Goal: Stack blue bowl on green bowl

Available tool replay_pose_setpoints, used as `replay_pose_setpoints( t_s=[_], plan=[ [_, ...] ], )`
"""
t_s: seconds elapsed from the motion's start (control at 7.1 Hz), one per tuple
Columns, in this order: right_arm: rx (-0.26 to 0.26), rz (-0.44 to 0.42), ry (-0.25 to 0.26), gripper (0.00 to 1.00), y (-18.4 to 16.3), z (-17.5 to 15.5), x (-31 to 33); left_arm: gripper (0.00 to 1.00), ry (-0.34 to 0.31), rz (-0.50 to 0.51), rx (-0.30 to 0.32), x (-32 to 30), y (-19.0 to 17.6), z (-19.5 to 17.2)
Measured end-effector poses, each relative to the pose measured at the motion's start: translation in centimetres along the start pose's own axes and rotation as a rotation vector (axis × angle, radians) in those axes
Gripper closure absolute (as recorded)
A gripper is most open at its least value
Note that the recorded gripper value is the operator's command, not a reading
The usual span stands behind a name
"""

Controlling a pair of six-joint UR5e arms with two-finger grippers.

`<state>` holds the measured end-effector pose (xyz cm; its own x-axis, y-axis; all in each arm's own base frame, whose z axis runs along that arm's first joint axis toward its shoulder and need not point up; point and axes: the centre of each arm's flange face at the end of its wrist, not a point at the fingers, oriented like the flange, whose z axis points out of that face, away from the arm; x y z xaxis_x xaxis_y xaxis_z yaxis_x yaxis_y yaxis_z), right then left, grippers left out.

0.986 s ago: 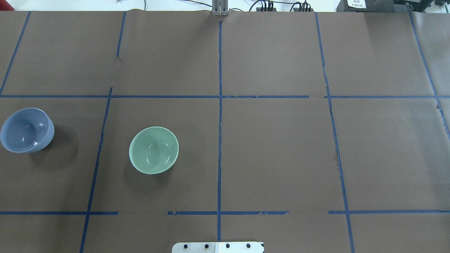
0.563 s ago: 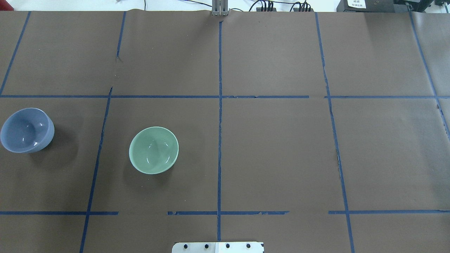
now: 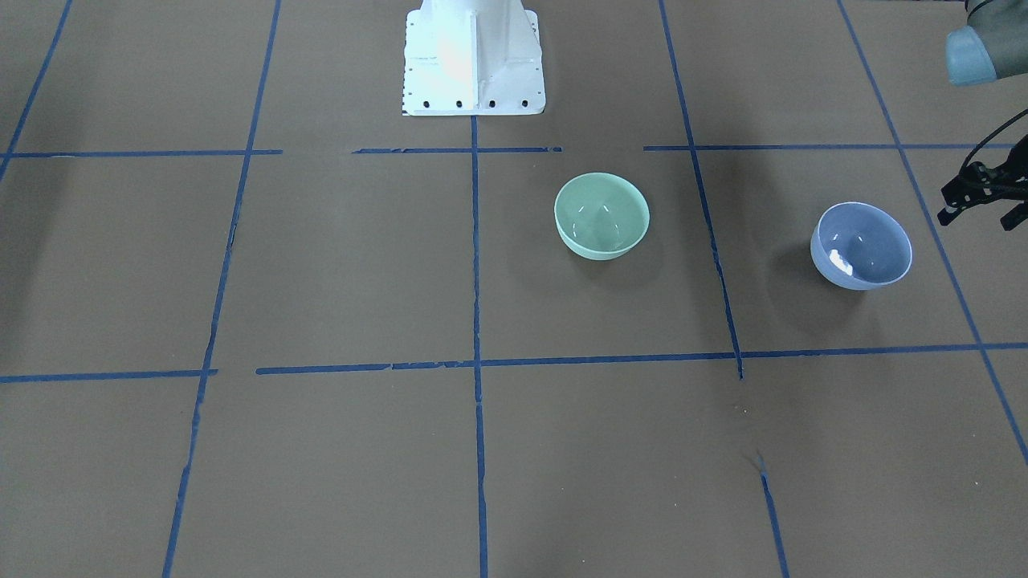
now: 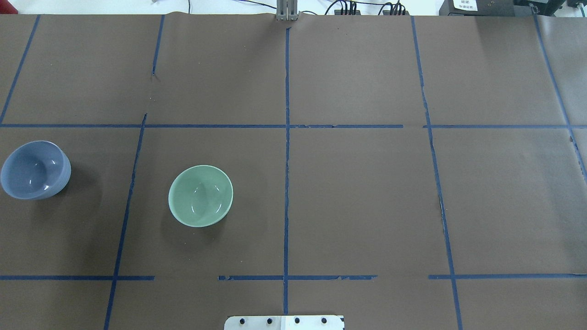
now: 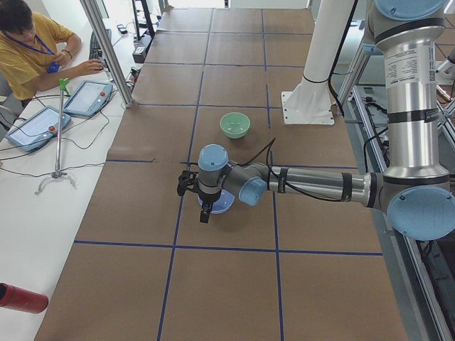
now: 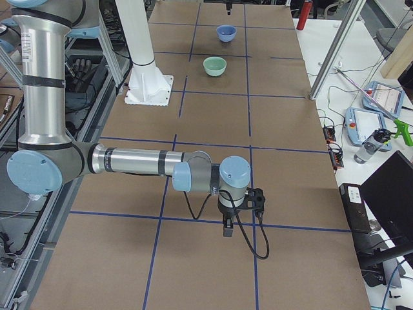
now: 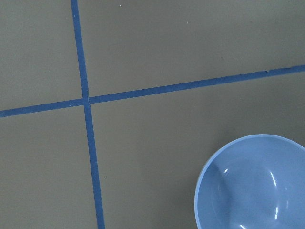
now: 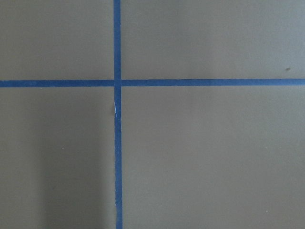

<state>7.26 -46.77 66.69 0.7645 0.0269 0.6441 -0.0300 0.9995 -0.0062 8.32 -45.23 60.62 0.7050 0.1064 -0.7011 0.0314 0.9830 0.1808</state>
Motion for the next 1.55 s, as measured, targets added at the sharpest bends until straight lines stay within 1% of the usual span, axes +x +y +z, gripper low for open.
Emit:
replay_pose_setpoints(
  t_s=[0.14, 0.28, 0.42, 0.56, 0.7, 1.27, 1.41, 1.55],
  plan=[
    [0.000, 0.000, 0.000, 0.00, 0.0, 0.0, 0.0, 0.00, 0.016, -0.029, 0.014, 0.6, 0.6, 2.0],
    [0.000, 0.000, 0.000, 0.00, 0.0, 0.0, 0.0, 0.13, 0.034, -0.046, 0.024, 1.2, 1.3, 3.7],
    [0.000, 0.000, 0.000, 0.00, 0.0, 0.0, 0.0, 0.33, 0.044, -0.050, 0.025, 1.7, 1.8, 4.9],
    [0.000, 0.000, 0.000, 0.00, 0.0, 0.0, 0.0, 0.90, 0.048, -0.050, 0.017, 2.2, 2.2, 5.7],
    [0.000, 0.000, 0.000, 0.00, 0.0, 0.0, 0.0, 1.00, 0.049, -0.050, 0.011, 2.4, 2.5, 6.1],
    [0.000, 0.000, 0.000, 0.00, 0.0, 0.0, 0.0, 1.00, 0.053, -0.071, 0.004, 2.8, 2.7, 6.1],
    [0.000, 0.000, 0.000, 0.00, 0.0, 0.0, 0.0, 1.00, 0.061, -0.066, 0.012, 3.1, 2.9, 5.1],
    [-0.001, 0.001, 0.000, 0.00, 0.0, 0.0, 0.0, 1.00, 0.069, -0.062, 0.017, 4.6, 2.7, 3.3]
  ],
)
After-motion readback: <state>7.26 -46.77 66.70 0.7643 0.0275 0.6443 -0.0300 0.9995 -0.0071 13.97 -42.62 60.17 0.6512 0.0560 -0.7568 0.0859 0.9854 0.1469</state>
